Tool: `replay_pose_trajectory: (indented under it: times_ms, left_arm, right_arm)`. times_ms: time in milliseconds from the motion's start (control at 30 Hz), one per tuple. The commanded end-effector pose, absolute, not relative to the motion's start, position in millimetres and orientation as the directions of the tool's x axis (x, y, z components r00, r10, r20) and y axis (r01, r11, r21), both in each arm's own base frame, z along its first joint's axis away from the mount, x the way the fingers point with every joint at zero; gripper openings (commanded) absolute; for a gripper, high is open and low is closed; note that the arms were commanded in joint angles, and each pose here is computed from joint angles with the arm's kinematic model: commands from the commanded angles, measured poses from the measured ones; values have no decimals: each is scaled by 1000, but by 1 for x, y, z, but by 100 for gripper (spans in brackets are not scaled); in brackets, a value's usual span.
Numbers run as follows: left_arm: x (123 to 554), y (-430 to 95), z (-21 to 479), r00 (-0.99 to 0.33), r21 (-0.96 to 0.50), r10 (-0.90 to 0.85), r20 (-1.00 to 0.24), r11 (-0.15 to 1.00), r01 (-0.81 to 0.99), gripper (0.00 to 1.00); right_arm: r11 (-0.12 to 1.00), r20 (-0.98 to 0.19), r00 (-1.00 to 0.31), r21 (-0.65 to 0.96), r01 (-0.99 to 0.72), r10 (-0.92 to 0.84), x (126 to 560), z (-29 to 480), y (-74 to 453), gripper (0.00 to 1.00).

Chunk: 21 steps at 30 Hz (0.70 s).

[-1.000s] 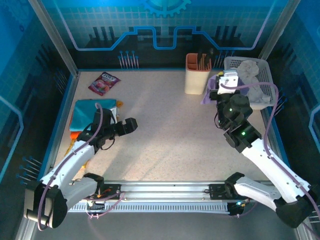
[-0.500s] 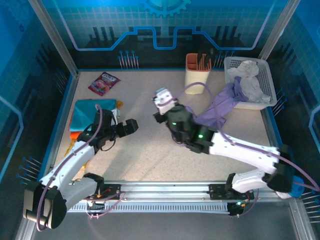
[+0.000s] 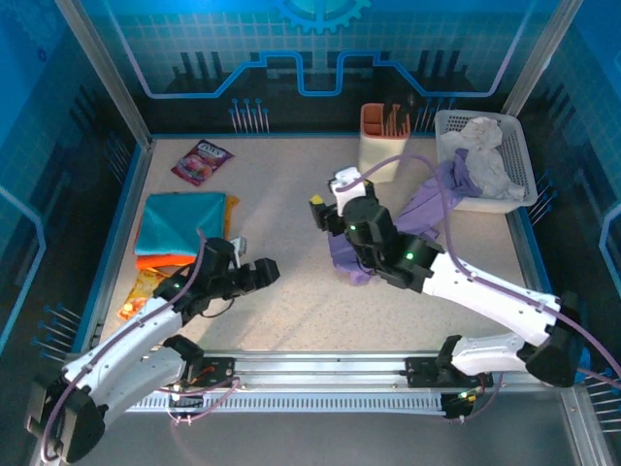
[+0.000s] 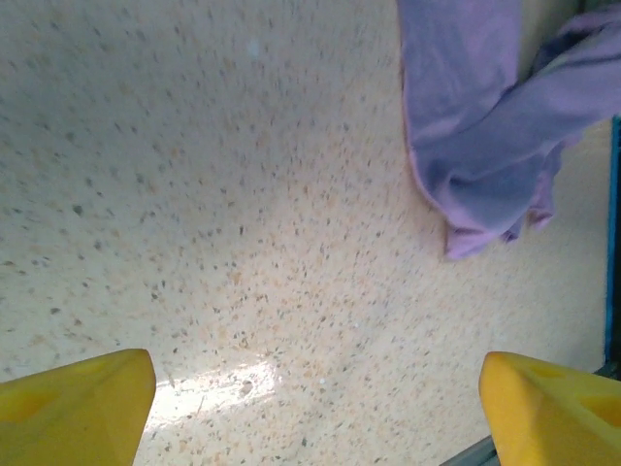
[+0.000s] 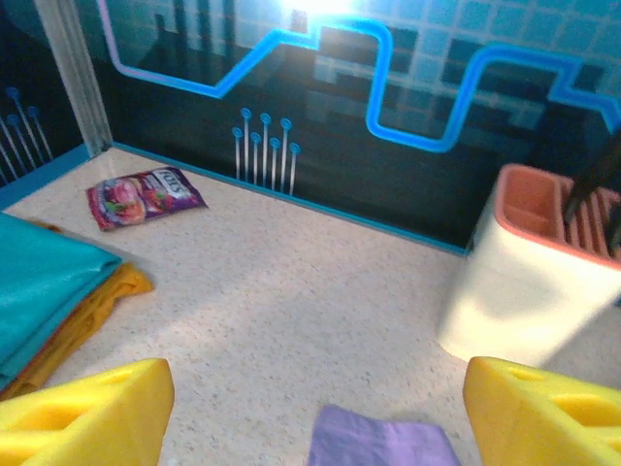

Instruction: Fold and stack the t-shirts

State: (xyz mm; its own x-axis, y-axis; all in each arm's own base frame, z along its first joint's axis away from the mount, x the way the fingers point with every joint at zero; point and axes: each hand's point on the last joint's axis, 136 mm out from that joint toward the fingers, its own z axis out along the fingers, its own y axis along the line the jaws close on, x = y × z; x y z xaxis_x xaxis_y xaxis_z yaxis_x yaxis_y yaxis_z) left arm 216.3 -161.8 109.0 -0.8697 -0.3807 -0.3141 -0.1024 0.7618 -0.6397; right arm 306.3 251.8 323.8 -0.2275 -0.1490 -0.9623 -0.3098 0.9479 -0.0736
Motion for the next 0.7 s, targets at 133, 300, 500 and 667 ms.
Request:
replay_pose_trajectory:
  times_ms: [133, 300, 500, 667]
  left_arm:
    - [243, -223, 106, -887, -619, -362, -287, 776, -117, 85]
    - [251, -290, 102, -918, -662, -318, -239, 745, -86, 83]
    - [263, -343, 78, -931, -670, -318, -177, 732, -123, 79]
    - [276, -361, 56, -934, -634, -308, -181, 762, -128, 76]
  right_arm:
    - [968, -904, -422, 41, -247, -69, 313, 270, 211, 85]
    - [984, -836, -549, 79, -157, -21, 322, 240, 187, 88]
    - [996, -777, -628, 77, -39, 35, 322, 214, 158, 95]
    - [999, -777, -629, 47, -19, 25, 315, 214, 143, 100]
